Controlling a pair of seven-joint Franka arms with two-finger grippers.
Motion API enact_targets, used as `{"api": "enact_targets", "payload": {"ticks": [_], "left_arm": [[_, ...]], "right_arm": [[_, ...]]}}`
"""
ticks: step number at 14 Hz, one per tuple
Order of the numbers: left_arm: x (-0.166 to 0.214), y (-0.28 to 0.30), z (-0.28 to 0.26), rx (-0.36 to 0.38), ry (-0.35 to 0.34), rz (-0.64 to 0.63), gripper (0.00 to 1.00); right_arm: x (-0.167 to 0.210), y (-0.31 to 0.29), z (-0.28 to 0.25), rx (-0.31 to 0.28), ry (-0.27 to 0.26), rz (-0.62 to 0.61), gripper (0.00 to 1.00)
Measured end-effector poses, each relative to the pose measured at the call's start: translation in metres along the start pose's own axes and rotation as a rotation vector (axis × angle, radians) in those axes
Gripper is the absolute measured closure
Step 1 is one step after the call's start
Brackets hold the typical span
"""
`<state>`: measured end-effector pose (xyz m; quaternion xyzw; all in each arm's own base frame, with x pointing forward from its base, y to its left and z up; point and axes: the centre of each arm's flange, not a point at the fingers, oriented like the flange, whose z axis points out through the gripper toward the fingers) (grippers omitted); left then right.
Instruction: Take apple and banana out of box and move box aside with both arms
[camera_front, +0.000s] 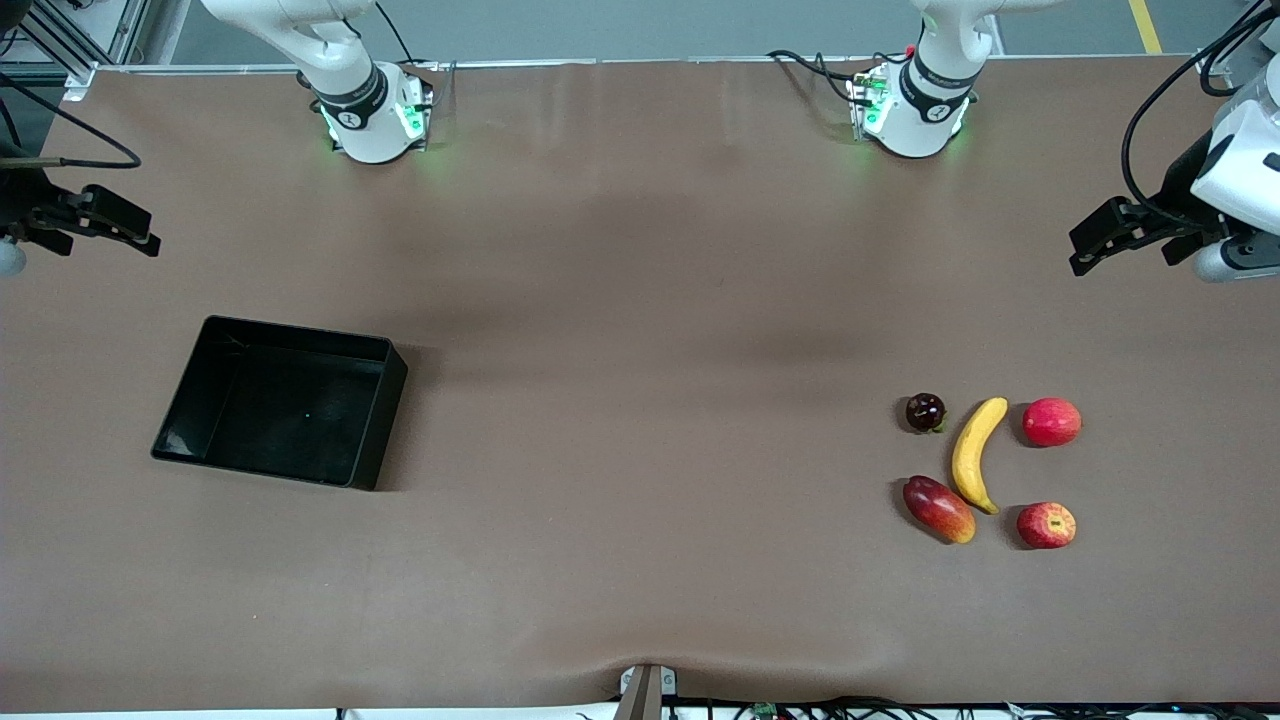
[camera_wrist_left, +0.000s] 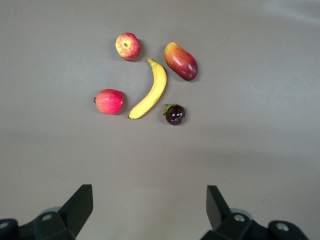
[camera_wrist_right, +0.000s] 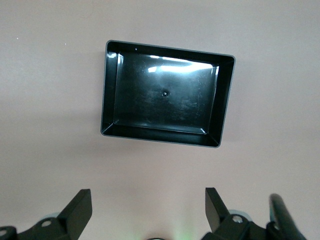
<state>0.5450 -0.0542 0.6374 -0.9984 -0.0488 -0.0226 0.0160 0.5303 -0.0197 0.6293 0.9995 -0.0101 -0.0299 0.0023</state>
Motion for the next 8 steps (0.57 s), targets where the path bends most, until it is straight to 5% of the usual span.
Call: {"api": "enact_targets", "payload": {"ticks": [8], "left_arm": [[0.0007, -0.0003, -0.0084, -0.004, 0.018, -0.001, 0.0]], "right_arm": [[0.0036, 0.0, -0.0001, -0.002, 0.017, 0.001, 0.0]]}}
